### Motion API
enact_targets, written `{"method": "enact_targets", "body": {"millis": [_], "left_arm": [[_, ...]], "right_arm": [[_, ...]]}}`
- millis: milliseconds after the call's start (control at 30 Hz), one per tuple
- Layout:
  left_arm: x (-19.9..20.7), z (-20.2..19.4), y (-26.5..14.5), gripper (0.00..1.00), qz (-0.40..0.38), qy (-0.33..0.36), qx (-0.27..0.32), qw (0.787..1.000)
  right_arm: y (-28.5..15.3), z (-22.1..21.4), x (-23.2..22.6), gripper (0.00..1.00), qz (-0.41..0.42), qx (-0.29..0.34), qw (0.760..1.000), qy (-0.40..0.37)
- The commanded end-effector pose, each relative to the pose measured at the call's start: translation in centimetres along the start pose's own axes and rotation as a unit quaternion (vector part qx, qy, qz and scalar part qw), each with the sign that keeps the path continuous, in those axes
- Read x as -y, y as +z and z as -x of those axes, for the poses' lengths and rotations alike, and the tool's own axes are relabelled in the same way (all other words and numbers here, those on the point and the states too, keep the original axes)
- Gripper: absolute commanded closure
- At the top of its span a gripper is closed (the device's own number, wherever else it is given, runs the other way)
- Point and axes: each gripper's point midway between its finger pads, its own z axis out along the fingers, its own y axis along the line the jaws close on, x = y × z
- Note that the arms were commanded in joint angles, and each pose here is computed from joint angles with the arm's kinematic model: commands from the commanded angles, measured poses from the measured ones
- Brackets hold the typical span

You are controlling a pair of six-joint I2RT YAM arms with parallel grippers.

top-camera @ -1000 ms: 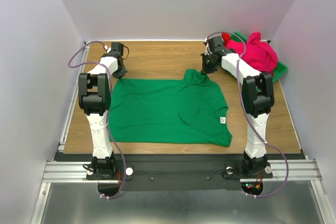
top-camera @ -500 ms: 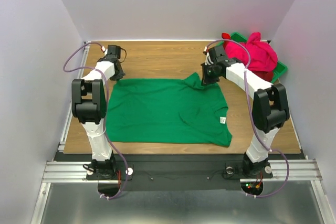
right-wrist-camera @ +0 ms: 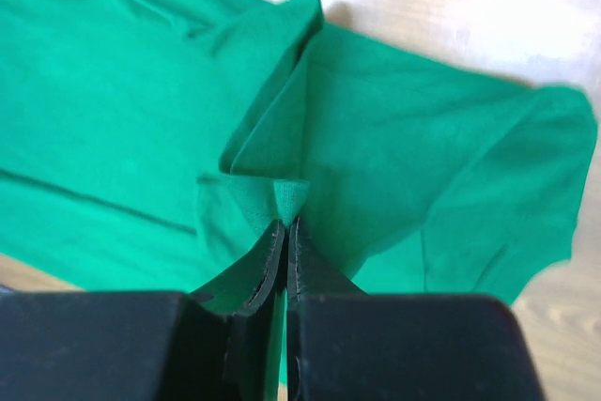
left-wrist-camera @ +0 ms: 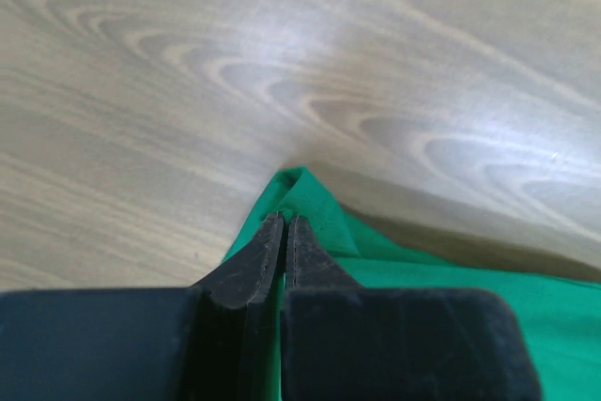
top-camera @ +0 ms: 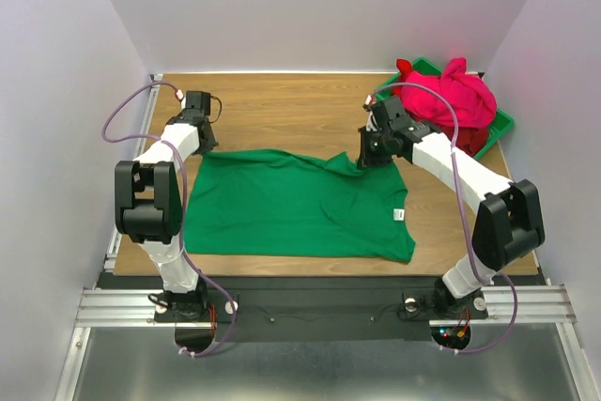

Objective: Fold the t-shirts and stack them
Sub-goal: Fold the tshirt

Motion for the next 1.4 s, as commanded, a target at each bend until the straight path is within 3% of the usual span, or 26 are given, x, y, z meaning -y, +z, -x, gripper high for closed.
{"method": "enact_targets", "body": {"millis": [0,267,1200,1267,1300,1367], "left_arm": [[-1.4,0.5,-1.7,1.00,0.014,0.003,0.026,1.000],[-2.3,0.3,-3.4,1.00,0.018,-0.001,0.043,0.999],[-4.5,-5.3,-6.5,0.99,0.023,-0.009,-0.009,1.000],[-4.4,-5.8,-7.2,0.87,0.014,-0.009,-0.015,1.000],[-4.4,-6.2,-7.5,0.62,0.010,-0.010,-0.020,1.000],[-4.6,-6.7,-8.7,0.31,0.003,-0.013,-0.025,1.000]], "right_arm": [[-1.7,-1.9,0.2,1.00,-0.020,-0.009,1.000,0.022],[-4.2,-3.8,1.3,1.00,-0.052,-0.016,0.997,0.047],[-6.6,-9.9,2.7,1.00,-0.090,-0.099,0.988,0.076],[-6.6,-10.3,2.9,1.00,-0.096,-0.106,0.987,0.075],[-6.7,-10.7,2.9,1.00,-0.098,-0.113,0.986,0.074],[-6.9,-11.4,3.0,0.97,-0.101,-0.128,0.984,0.073]]}}
